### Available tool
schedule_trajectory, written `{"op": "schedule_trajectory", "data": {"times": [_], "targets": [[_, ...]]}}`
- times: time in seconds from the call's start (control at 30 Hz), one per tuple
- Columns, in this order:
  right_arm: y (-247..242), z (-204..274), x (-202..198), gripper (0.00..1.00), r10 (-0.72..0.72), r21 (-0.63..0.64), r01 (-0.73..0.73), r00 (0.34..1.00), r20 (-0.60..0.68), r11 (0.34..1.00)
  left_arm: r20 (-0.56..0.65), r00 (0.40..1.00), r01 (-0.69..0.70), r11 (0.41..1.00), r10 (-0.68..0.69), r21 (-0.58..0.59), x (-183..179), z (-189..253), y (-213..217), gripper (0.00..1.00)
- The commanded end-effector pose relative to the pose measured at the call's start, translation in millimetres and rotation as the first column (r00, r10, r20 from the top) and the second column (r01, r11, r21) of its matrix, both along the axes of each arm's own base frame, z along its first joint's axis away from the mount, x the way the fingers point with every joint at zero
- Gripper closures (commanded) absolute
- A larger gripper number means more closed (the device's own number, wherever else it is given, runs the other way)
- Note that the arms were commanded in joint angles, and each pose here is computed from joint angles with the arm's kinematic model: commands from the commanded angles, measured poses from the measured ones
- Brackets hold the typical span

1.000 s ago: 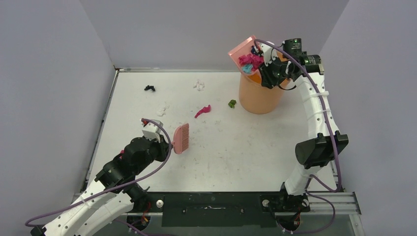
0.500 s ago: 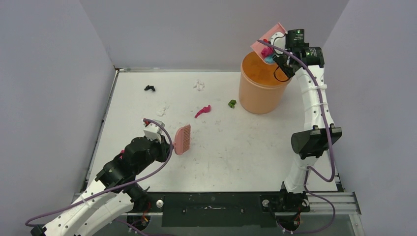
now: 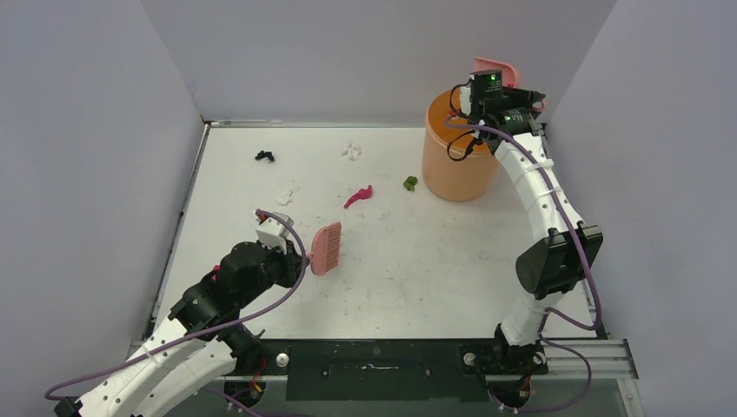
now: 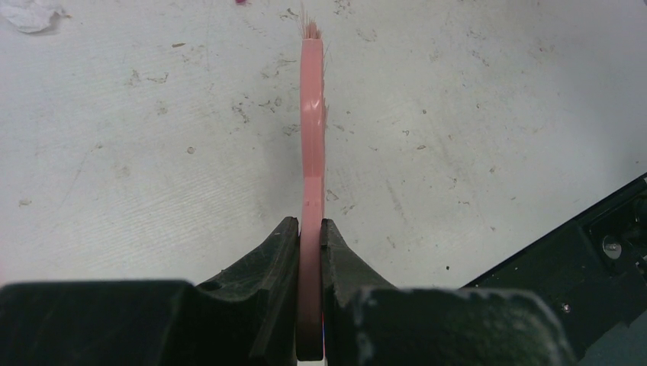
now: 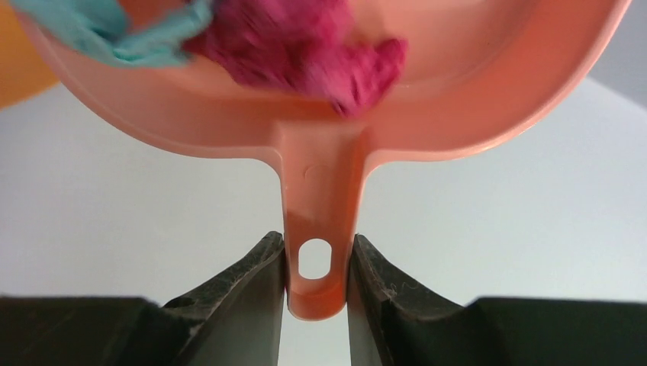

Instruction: Sweep away the paper scraps from the table

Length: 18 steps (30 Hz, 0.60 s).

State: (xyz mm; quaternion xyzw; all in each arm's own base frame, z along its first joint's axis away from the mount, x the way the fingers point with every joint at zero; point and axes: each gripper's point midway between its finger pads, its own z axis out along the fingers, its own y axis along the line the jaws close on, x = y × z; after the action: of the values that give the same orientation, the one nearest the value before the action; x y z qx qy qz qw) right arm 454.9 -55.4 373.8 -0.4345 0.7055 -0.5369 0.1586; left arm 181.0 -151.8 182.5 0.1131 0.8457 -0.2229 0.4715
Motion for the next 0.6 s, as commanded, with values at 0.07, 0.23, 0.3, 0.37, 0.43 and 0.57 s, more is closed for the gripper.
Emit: {"op": "schedule_trajectory", "data": {"times": [0.07,0.23,0.3,0.37,0.43,0.57], "targets": [[-15.4,89.9,-25.5,0.95,-0.080,-0.327,0.097,0.995,0.064,0.940,0.068,0.998,0.017,0.998,-0.013,-0.059,7.1,22.8,-8.0,1.00],[-15.9,88.5,-32.5,0.95,-0.071,-0.390,0.067,0.997,0.006,0.918,0.069,0.997,0.020,0.998,-0.016,-0.059,6.5,23.3,-7.9,1.00],[-15.8,87.6,-35.4,0.95,-0.070,-0.392,0.066,0.998,0.004,0.918,0.071,0.997,0.022,0.998,-0.017,-0.062,6.1,23.9,-8.1,1.00],[-16.8,87.4,-37.2,0.95,-0.071,-0.382,0.070,0.997,0.013,0.921,0.073,0.997,0.021,0.998,-0.016,-0.063,6.1,24.4,-7.8,1.00],[-15.7,86.1,-37.1,0.95,-0.060,-0.353,0.066,0.998,0.026,0.933,0.073,0.997,0.019,0.998,-0.015,-0.062,6.0,24.4,-7.3,1.00],[-11.5,88.0,-34.0,0.95,-0.020,-0.197,0.036,0.996,0.083,0.980,0.093,0.995,-0.025,0.998,0.031,-0.059,9.1,31.1,1.3,1.00]]}}
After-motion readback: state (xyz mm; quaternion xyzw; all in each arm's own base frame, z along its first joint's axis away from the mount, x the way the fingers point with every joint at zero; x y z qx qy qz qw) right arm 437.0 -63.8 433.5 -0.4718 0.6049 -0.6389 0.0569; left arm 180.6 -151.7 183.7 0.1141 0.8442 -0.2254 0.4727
